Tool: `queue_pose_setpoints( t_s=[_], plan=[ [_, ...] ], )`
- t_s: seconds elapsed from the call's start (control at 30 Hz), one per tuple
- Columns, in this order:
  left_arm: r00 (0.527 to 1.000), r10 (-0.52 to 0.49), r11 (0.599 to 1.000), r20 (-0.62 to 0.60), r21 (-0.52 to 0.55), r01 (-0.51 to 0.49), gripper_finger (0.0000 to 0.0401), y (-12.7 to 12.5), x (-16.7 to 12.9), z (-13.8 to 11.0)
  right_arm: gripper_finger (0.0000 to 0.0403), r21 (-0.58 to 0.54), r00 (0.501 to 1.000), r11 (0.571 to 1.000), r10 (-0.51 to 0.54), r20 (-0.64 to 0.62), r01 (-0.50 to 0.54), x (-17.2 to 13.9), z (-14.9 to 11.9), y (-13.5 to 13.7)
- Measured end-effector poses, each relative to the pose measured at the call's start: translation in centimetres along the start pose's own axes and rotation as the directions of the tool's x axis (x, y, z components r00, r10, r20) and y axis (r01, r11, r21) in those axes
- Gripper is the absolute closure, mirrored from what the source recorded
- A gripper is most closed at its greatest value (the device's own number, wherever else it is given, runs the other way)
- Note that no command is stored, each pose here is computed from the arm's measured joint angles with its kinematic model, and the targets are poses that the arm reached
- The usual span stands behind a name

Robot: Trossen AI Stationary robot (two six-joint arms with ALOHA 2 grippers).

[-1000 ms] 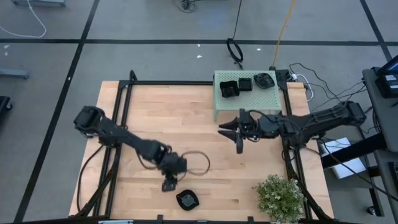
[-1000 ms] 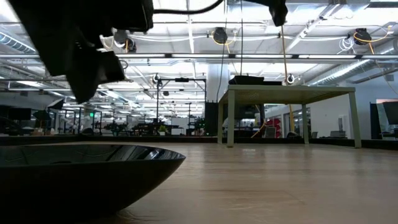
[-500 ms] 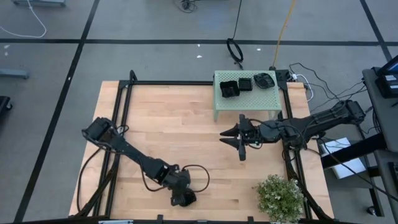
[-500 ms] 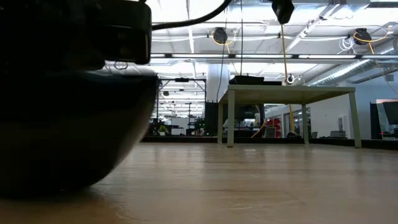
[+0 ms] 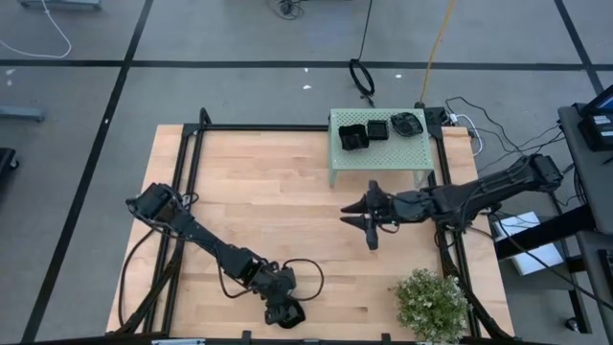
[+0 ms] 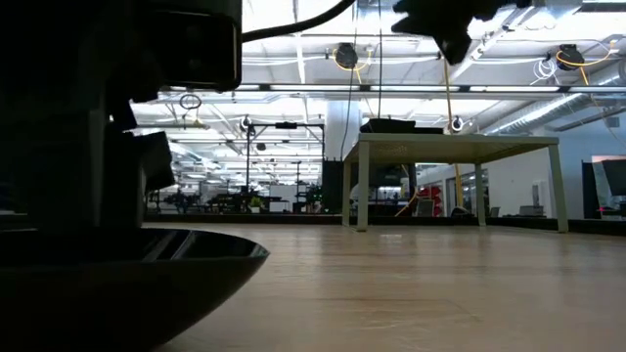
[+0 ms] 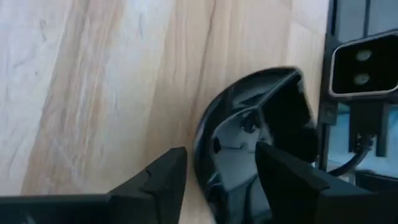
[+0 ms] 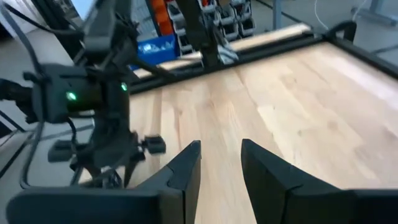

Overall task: Pick & Place Mini shaped plates
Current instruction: Stack the black leaf-shaped plate on top of the leaf-shaped plate on the shelf

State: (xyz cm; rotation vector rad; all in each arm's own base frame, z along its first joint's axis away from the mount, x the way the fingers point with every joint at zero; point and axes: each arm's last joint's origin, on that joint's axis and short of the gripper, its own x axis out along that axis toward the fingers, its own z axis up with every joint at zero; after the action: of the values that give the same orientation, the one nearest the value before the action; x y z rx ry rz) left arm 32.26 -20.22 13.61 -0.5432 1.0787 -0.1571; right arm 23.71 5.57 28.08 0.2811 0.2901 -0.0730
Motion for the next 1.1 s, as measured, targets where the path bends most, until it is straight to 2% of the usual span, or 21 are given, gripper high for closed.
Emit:
queue_pose_setpoints(
  t_s=[0.13,0.3,0.43,0.63,0.83,0.93,1.1],
  plan=[
    [1.0,0.0,1.0,-0.002,0.003,0.0,0.0247,-0.1,0.0,-0.1,0.03,0.04,0.999,0.999,-0.014,-0.034,0.015,0.2,-1.3,-0.5],
    [1.0,0.004,1.0,0.001,0.004,-0.004,0.0328,0.1,0.0,0.0,0.03,0.09,0.997,0.995,-0.025,-0.066,0.031,0.3,-2.4,-0.8],
    [1.0,0.005,1.0,0.024,-0.02,-0.005,0.0391,0.7,-0.1,0.9,0.03,0.107,0.996,0.993,0.047,-0.074,-0.039,0.3,-2.4,-0.6],
    [0.982,-0.035,0.999,0.186,-0.007,0.037,0.0392,1.9,-0.6,4.1,0.03,0.108,0.988,0.984,0.147,-0.038,-0.142,0.1,-2.0,0.3],
    [0.919,-0.035,0.999,0.393,0.008,0.034,0.0392,4.8,-1.9,8.6,0.03,0.083,0.983,0.981,0.179,-0.035,-0.176,-0.3,-2.1,1.0],
    [0.874,0.009,1.0,0.486,0.008,-0.015,0.0395,6.8,-2.8,10.7,0.03,0.07,0.981,0.979,0.195,-0.024,-0.193,-0.7,-1.9,1.2],
    [0.812,0.127,0.991,0.57,-0.115,-0.074,0.0394,11.7,-4.7,13.8,0.03,0.003,0.975,0.976,0.219,0.043,-0.219,-1.4,-1.0,1.3]
  ],
)
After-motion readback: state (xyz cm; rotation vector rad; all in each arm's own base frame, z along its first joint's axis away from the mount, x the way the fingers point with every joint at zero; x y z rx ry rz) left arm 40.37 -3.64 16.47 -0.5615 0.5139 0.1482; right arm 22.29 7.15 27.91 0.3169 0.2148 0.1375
